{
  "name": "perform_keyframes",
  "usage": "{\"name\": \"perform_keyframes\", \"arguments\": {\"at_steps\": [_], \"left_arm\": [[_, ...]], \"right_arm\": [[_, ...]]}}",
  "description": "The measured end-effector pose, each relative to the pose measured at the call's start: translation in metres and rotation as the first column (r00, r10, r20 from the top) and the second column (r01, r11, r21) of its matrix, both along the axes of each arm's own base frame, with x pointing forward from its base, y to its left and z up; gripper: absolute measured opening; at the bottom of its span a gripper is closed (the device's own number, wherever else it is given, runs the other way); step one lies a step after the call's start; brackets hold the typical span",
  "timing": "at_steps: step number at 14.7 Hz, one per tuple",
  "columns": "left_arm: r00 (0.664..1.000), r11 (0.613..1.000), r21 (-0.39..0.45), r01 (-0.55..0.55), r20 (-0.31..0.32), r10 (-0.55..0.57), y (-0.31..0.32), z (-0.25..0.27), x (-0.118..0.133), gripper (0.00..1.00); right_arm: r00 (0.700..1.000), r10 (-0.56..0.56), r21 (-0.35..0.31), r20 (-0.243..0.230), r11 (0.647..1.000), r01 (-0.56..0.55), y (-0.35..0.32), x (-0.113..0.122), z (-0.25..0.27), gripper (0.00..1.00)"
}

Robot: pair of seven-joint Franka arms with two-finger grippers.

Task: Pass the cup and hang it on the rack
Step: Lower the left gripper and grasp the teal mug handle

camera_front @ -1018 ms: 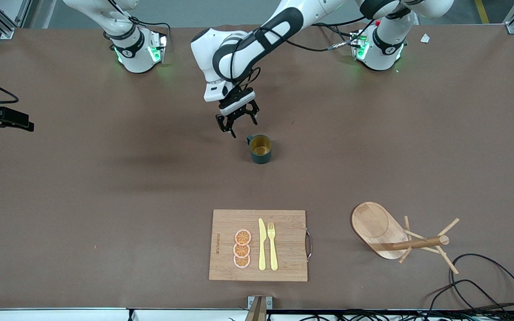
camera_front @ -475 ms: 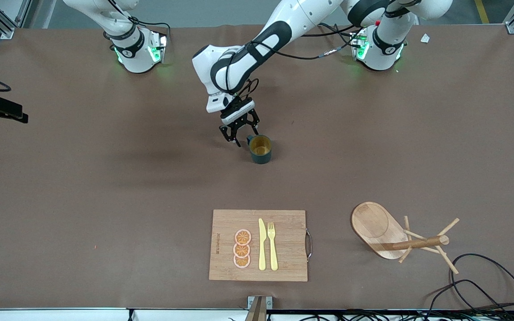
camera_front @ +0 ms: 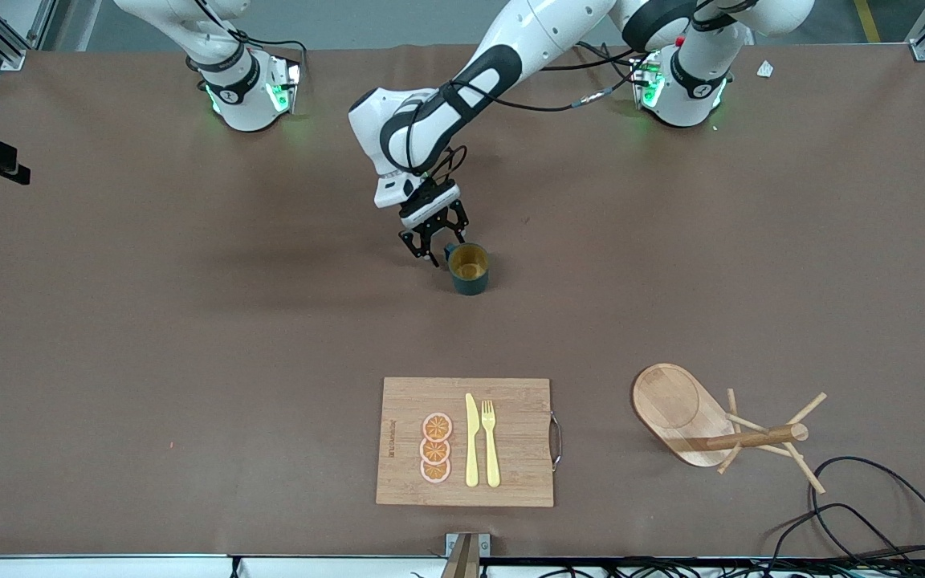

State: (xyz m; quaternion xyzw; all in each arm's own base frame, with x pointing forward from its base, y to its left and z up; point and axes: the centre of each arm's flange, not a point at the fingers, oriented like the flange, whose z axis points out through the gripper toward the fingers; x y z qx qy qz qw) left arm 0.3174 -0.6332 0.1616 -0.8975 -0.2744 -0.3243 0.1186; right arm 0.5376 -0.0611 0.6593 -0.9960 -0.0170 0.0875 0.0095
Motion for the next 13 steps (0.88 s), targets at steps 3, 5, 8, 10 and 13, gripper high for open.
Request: {"name": "perform_keyframes", "arguments": {"at_steps": [3, 5, 8, 10, 13], "left_arm": [[1.0, 1.0, 0.006, -0.001, -0.002, 0.001, 0.001, -0.005, 0.0, 0.67], [1.0, 1.0, 0.006, -0.002, -0.002, 0.002, 0.001, -0.005, 0.001, 0.63], [1.0, 1.0, 0.014, -0.007, 0.0, 0.007, 0.003, -0.005, 0.001, 0.55], [1.0, 1.0, 0.019, -0.01, 0.001, 0.01, 0.003, -0.005, 0.001, 0.48], [1.0, 1.0, 0.024, -0.012, 0.003, 0.012, 0.004, -0.005, 0.002, 0.36]], "right_arm": [[1.0, -0.003, 0.003, 0.009, 1.0, 0.003, -0.001, -0.005, -0.002, 1.0], [1.0, -0.003, 0.004, 0.024, 1.0, 0.003, -0.001, -0.012, -0.002, 1.0], [0.999, -0.017, 0.002, 0.042, 1.0, 0.017, 0.0, -0.026, -0.004, 1.0], [0.998, -0.03, 0.002, 0.049, 1.0, 0.03, 0.002, -0.035, -0.006, 1.0], [0.998, -0.034, 0.003, 0.051, 0.999, 0.034, 0.003, -0.04, -0.007, 1.0]]}}
